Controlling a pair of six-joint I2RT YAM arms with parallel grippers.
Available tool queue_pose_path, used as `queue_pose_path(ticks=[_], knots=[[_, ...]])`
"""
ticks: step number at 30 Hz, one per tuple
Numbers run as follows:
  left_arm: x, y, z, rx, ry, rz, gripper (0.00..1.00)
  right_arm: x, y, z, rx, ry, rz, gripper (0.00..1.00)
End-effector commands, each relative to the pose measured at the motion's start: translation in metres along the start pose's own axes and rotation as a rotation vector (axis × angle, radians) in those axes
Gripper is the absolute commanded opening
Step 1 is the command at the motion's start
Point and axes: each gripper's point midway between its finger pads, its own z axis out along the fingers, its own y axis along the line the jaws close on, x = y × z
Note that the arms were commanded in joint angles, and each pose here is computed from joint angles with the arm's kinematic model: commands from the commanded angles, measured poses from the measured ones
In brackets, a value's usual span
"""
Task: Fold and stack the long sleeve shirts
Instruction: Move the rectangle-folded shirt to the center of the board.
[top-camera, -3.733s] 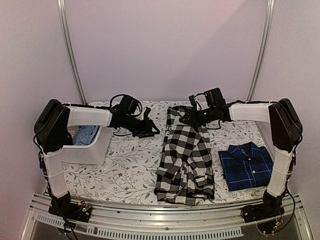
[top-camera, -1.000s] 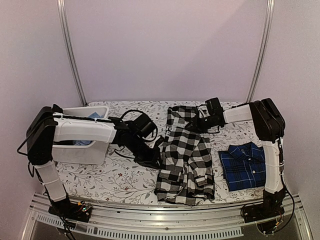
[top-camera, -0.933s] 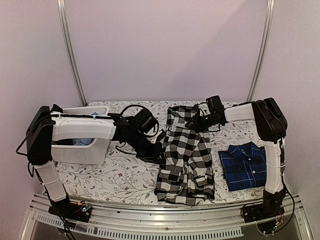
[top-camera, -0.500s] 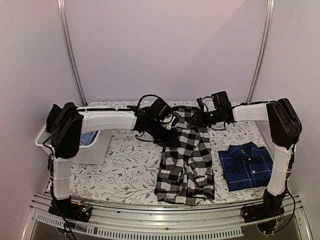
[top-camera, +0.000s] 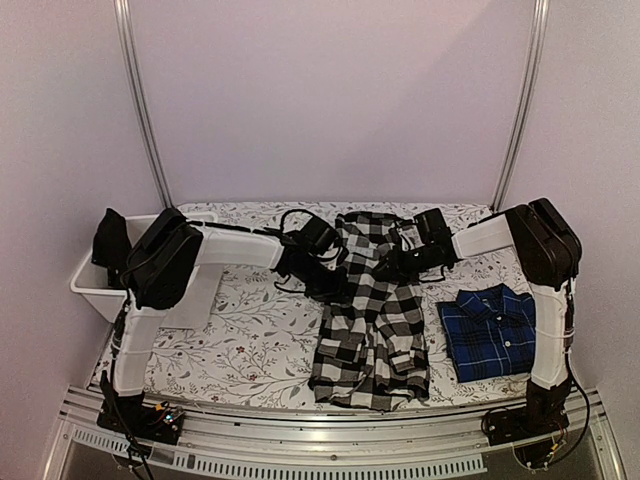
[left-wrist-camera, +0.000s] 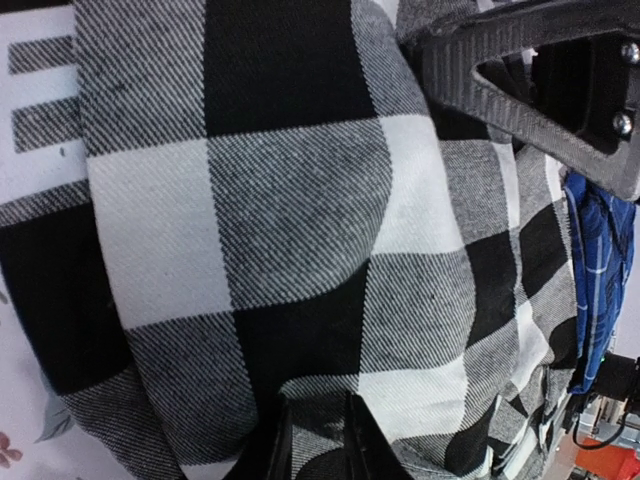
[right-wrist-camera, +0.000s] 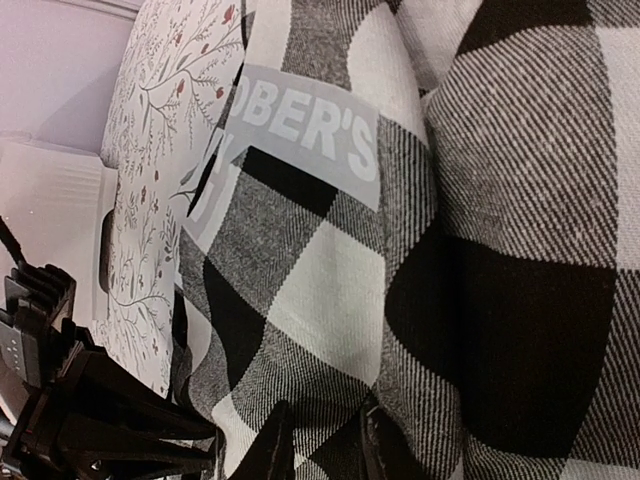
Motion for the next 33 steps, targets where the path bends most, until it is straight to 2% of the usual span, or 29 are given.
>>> queue_pose_path(ticks=[1, 7, 24, 33], knots=[[0.017, 0.018, 0.005, -0.031, 0.027, -0.039, 0.19, 0.008, -0.027, 0.009, 0.068, 0.006, 0.005, 0.22], [0.031, 0.028, -0.001, -0.059, 0.037, -0.069, 0.19, 0.015, -0.029, 0.02, 0.061, 0.032, 0.012, 0.22], [0.062, 0.053, -0.042, -0.105, 0.031, -0.105, 0.19, 0.013, 0.004, 0.05, -0.005, 0.034, 0.0, 0.23], [0.037, 0.01, -0.057, -0.024, -0.016, -0.016, 0.21, -0.019, -0.018, 0.03, 0.031, -0.022, 0.01, 0.24]])
